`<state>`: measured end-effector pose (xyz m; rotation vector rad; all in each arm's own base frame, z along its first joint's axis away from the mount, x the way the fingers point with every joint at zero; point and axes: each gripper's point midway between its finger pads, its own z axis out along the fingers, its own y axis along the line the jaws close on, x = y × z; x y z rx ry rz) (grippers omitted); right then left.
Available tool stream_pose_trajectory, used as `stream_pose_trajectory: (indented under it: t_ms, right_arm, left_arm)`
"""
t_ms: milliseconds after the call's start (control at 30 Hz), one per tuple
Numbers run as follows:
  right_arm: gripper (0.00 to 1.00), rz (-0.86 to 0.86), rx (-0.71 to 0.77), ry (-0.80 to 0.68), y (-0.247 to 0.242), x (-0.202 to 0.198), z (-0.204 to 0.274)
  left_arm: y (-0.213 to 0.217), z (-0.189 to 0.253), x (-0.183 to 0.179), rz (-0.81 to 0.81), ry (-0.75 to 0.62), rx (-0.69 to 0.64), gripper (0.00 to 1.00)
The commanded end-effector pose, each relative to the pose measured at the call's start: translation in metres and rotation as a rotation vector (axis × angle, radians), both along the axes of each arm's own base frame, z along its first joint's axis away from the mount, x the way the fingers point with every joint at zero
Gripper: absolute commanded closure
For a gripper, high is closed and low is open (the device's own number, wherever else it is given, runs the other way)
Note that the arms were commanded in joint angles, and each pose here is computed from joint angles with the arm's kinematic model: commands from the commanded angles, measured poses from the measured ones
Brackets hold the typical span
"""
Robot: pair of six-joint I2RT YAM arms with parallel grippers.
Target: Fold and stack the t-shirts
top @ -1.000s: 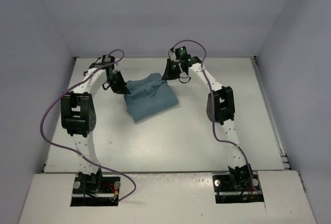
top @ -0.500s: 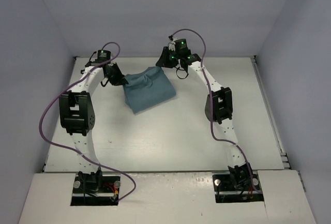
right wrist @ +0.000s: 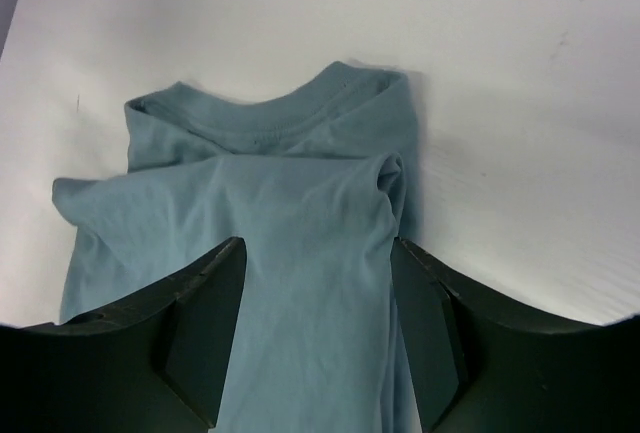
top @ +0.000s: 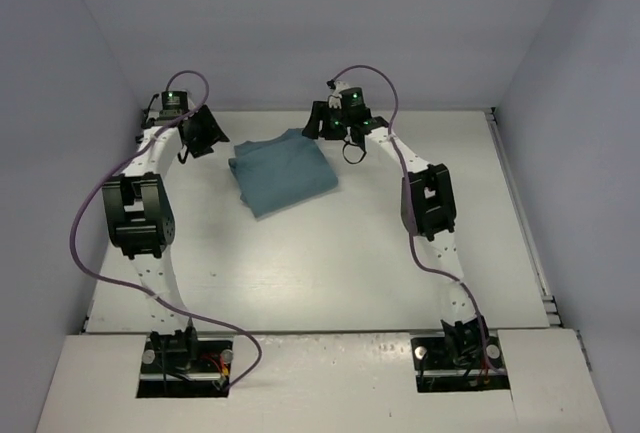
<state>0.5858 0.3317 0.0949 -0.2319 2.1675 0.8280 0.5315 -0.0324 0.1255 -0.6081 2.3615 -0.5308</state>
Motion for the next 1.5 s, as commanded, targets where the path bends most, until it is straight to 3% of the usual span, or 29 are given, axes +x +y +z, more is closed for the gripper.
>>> stream_pose_trajectory:
  t_ms: [0,300,567,833,1033,1167,1233,1333,1467]
  right_arm:
    - [0.44,0.03,-0.05,-0.26,-0.021,-0.02,0.109]
    - [0.49,0.118,-0.205,-0.075,-0.003,-0.082,-0.005]
    - [0.53,0.025,-0.343,0.066,-0.022,-0.122,-0.084]
    - [0.56,-0.054,-0.388,0.141,-0.046,-0.205,-0.087]
    - [0.58,-0.123,-0.38,0.199,-0.076,-0.291,-0.08]
    - [0.58,-0.113,-0.288,0.173,-0.078,-0.325,-0.047]
    - [0.58,-0.093,-0.255,0.139,-0.075,-0.327,-0.027]
    - [0.57,-0.015,-0.174,0.007,-0.064,-0.316,0.039]
    - [0.56,0.104,-0.076,-0.062,-0.055,-0.288,0.089]
  left_arm:
    - [-0.03,0.084,-0.02,-0.126,-0.18,0.2,0.48]
    - [-0.12,0.003,-0.048,-0.286,-0.016,0.195,0.48]
    - [-0.129,-0.074,-0.075,-0.317,0.158,0.24,0.49]
    - [-0.146,-0.106,-0.151,-0.38,0.23,0.252,0.49]
    - [-0.166,-0.081,-0.225,-0.441,0.176,0.228,0.5]
    - [-0.163,-0.034,-0.243,-0.452,0.079,0.226,0.49]
    - [-0.158,-0.008,-0.243,-0.458,0.025,0.244,0.49]
    - [-0.147,0.054,-0.229,-0.452,-0.116,0.264,0.48]
    - [-0.137,0.07,-0.219,-0.431,-0.144,0.211,0.48]
